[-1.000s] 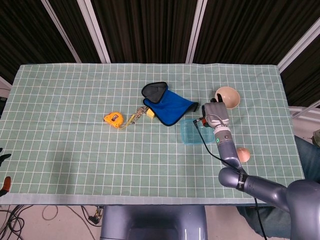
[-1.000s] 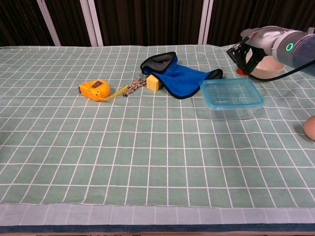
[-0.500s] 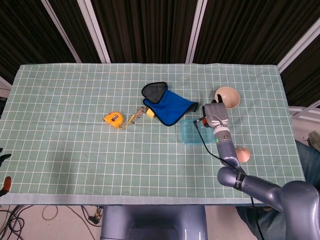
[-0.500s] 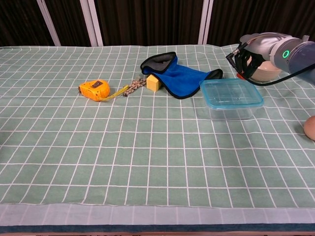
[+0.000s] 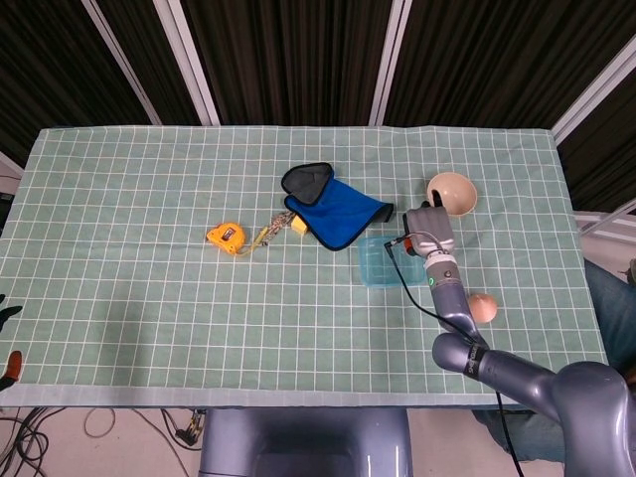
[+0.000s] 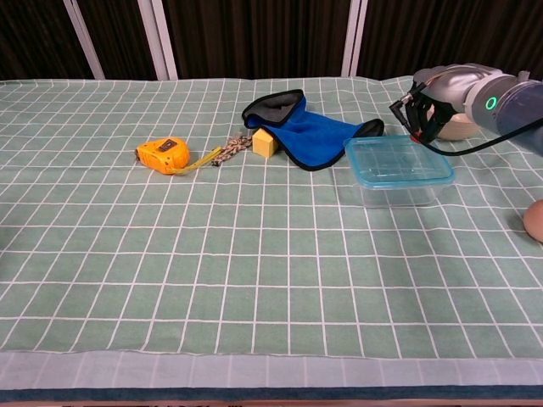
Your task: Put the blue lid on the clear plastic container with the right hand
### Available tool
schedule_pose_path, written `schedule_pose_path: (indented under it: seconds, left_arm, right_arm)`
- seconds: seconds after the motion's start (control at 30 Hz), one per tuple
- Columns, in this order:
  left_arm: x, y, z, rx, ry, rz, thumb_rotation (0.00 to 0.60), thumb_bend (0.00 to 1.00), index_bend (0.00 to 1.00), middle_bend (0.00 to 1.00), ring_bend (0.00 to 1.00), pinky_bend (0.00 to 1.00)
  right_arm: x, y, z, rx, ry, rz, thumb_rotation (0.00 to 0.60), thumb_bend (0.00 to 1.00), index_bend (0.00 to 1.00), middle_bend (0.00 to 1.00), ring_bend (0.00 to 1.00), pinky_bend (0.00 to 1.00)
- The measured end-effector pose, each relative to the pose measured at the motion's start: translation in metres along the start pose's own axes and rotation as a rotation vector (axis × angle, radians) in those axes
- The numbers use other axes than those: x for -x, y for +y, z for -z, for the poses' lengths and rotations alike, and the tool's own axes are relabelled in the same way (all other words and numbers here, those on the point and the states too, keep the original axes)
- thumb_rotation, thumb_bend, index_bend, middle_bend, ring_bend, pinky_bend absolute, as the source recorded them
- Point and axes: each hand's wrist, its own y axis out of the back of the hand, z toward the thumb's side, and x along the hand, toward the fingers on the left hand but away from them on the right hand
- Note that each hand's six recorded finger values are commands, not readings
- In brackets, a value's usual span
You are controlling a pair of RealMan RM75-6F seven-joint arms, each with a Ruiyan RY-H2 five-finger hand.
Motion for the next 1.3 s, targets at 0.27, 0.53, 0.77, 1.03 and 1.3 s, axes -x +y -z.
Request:
schedule_pose_path:
  seconds: [0.27, 0.53, 0.77, 1.03, 1.3]
  left_arm:
    - [0.000, 0.000, 0.000, 0.000, 0.002, 0.000, 0.600, 0.52, 0.16, 0.00, 0.00, 0.00]
    - [0.000, 0.000, 0.000, 0.001, 0.004, 0.003, 0.600, 0.52, 0.16, 0.00, 0.00, 0.00]
    - [0.000, 0.000, 0.000, 0.002, 0.003, 0.003, 0.600, 0.52, 0.16, 0.00, 0.00, 0.00]
    - [0.000, 0.000, 0.000, 0.003, 0.003, 0.006, 0.600, 0.52, 0.16, 0.00, 0.00, 0.00]
    - [0.000, 0.000, 0.000, 0.005, 0.001, 0.010, 0.600, 0.52, 0.16, 0.00, 0.00, 0.00]
  right_arm:
    - [0.003, -0.009, 0.001, -0.008, -0.006, -0.016, 0.600, 0.50, 0.72, 0.58, 0.28, 0.00]
    - [0.005, -0.015, 0.001, -0.017, -0.006, -0.025, 0.600, 0.50, 0.73, 0.58, 0.28, 0.00]
    - [0.004, -0.021, 0.000, -0.028, -0.002, -0.039, 0.600, 0.50, 0.73, 0.58, 0.28, 0.00]
    - [0.002, -0.009, -0.006, 0.001, 0.008, -0.008, 0.600, 0.50, 0.73, 0.58, 0.28, 0.00]
    - [-0.010, 0.025, -0.019, 0.045, 0.048, 0.070, 0.600, 0.50, 0.73, 0.58, 0.28, 0.00]
